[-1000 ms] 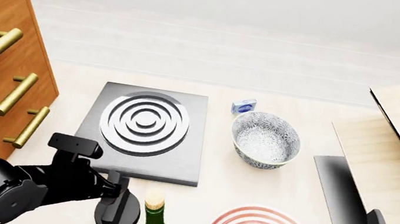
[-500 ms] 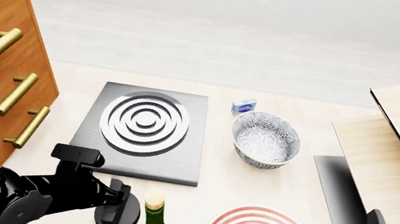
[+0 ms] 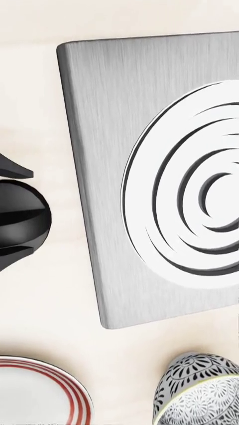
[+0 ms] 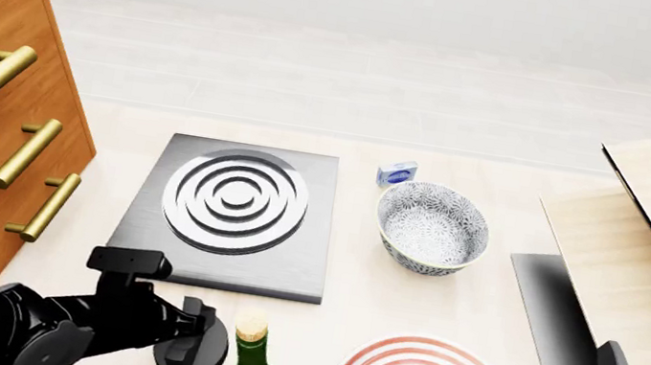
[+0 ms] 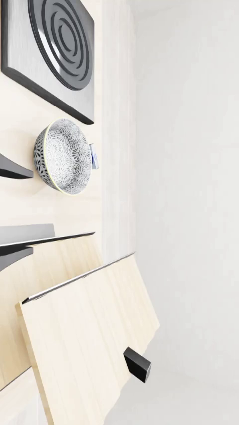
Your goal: Turn on the stove.
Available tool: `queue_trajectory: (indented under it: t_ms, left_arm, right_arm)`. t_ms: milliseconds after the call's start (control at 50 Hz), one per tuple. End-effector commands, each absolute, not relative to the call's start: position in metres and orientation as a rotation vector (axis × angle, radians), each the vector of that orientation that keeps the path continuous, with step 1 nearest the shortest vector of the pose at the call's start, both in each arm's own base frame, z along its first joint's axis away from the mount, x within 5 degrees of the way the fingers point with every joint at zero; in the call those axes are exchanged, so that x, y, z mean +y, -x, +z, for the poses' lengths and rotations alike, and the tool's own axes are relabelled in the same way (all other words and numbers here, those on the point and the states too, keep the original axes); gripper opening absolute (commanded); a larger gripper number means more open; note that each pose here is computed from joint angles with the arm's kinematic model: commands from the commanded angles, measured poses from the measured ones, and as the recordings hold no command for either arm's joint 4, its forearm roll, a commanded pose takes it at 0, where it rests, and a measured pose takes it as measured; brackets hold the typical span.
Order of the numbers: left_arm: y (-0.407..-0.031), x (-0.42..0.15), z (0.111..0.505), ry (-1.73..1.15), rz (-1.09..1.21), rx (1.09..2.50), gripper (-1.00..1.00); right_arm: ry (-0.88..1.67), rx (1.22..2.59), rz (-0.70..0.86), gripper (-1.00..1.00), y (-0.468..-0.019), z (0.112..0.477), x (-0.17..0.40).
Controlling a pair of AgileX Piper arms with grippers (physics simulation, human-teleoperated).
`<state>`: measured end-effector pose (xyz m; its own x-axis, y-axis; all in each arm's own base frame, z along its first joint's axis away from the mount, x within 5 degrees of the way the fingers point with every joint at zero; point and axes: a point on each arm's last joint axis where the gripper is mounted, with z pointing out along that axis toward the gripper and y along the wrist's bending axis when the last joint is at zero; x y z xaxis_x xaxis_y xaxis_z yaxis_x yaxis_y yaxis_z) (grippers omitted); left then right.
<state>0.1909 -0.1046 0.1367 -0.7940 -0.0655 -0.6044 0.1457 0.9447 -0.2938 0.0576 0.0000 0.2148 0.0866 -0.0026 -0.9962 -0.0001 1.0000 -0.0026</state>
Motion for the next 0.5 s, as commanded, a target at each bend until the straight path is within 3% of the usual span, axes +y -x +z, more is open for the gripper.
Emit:
queue_trajectory:
  t_ms: [20, 500]
  left_arm:
    - [-0.189, -0.104, 0.123, -0.054, -0.427, 2.476, 1.00]
    - [-0.196, -0.080, 0.131, 0.018, -0.353, 2.458, 1.00]
  right_arm:
    - [0.002, 1.484, -0.002, 1.00, -0.058, 0.215, 0.000]
    - [0.002, 1.484, -0.001, 1.00, -0.058, 0.215, 0.000]
